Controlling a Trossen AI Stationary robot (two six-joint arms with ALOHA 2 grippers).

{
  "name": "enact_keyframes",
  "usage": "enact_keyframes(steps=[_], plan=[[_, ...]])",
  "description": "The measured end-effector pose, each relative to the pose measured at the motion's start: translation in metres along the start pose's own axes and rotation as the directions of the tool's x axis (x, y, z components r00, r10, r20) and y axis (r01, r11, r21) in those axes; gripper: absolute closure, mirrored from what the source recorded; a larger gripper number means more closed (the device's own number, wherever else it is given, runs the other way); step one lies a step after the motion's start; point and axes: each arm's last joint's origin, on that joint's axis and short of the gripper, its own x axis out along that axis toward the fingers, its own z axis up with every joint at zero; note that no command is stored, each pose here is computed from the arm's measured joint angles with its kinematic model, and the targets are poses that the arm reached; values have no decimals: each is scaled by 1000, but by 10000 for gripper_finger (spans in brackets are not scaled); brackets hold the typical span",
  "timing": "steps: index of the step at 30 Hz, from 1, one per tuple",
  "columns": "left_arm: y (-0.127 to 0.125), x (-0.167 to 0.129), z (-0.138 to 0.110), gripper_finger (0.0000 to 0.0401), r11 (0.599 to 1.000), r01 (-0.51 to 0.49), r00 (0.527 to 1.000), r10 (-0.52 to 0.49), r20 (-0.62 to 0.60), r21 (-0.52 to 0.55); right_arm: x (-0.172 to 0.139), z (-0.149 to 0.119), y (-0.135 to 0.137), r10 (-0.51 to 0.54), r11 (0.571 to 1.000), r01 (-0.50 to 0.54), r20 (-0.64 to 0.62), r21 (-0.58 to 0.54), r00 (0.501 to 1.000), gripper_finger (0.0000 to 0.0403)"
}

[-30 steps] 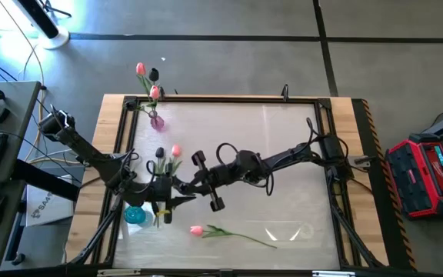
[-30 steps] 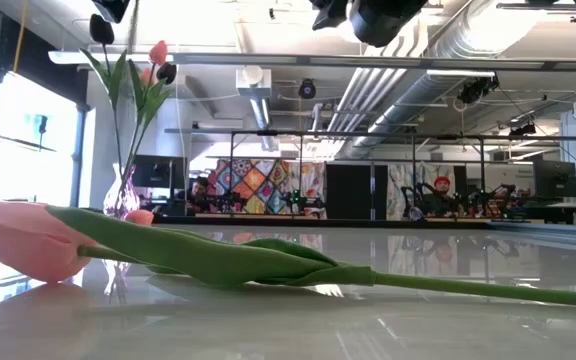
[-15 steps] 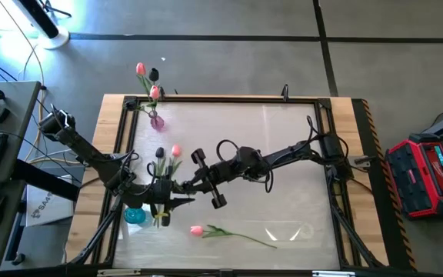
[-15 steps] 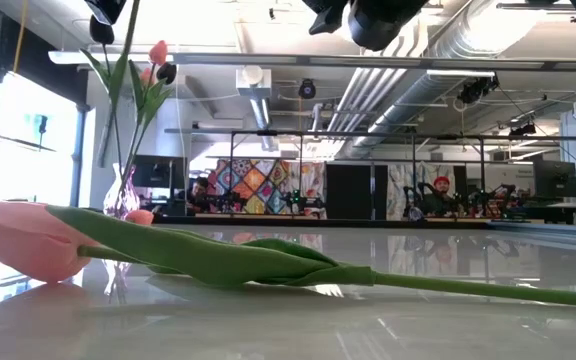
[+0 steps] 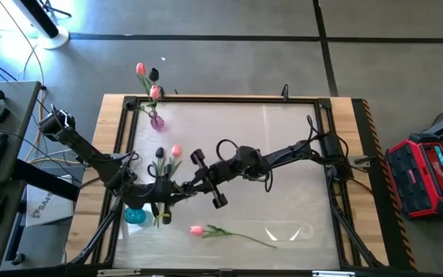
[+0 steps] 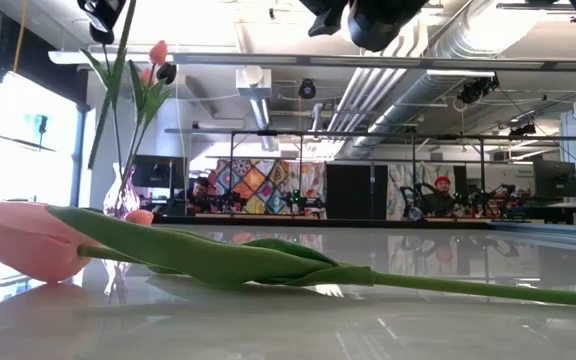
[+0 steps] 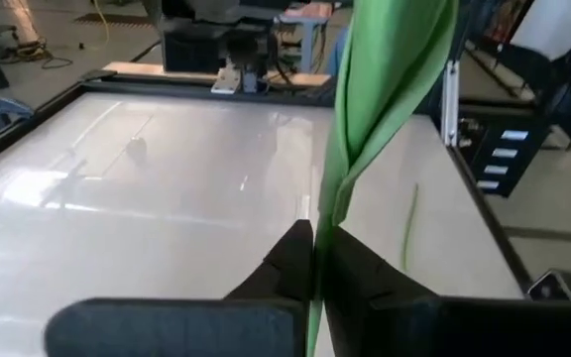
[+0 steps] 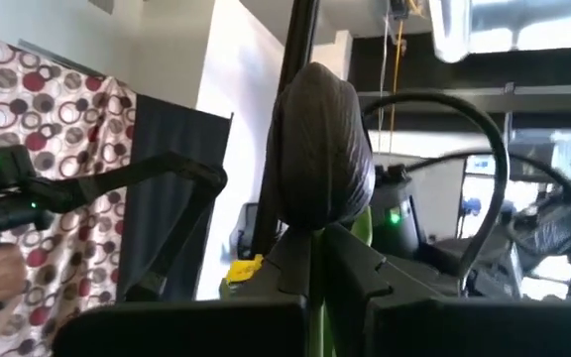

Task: Sort flowers into vase by color
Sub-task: Put the black flower into the blue glass vase

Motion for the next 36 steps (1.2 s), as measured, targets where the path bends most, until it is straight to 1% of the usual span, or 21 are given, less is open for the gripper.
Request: enact_keyframes(steps=[3,6,10,13,14,16,18,22,24,26,31,33,36], plan=[[2,1,-2,397,1000,-17,1000,17,-12,7,-1,-3,-2,-17,1000,17,-34,21,999,392],[4,-2,-2,399,998,-56,998,56,-13,1,-1,-8,-3,-46,996,53,-92,75,995,371],[16,-21,-4,400,985,-170,985,169,-39,-28,-4,-15,-8,-65,982,91,-158,164,985,341],[27,-40,-1,400,977,-203,979,202,-32,-62,-7,-17,-13,-88,968,126,-179,216,980,321],[29,-46,1,400,977,-202,979,201,-27,-71,-8,-17,-16,-110,957,155,-187,246,976,316],[33,-55,3,400,975,-205,979,205,-7,-81,-11,-20,-22,-162,917,231,-224,326,961,308],[36,-62,6,401,974,-208,978,210,17,-93,-16,-23,-30,-192,879,286,-265,382,945,304],[41,-72,11,401,967,-237,968,243,69,-89,-28,-36,-42,-214,811,386,-390,439,895,302],[43,-77,13,401,965,-250,962,257,92,-81,-32,-42,-44,-215,797,412,-430,442,877,302],[44,-80,15,401,964,-257,959,263,107,-68,-32,-41,-45,-236,795,425,-425,433,874,302],[47,-89,17,401,956,-291,945,292,145,-28,-32,-40,-48,-264,812,437,-424,386,866,302],[48,-92,18,401,947,-321,933,319,166,-12,-33,-40,-48,-265,821,437,-432,369,862,302],[48,-96,18,401,932,-363,917,352,189,26,-34,-42,-48,-305,827,468,-452,310,838,302]])
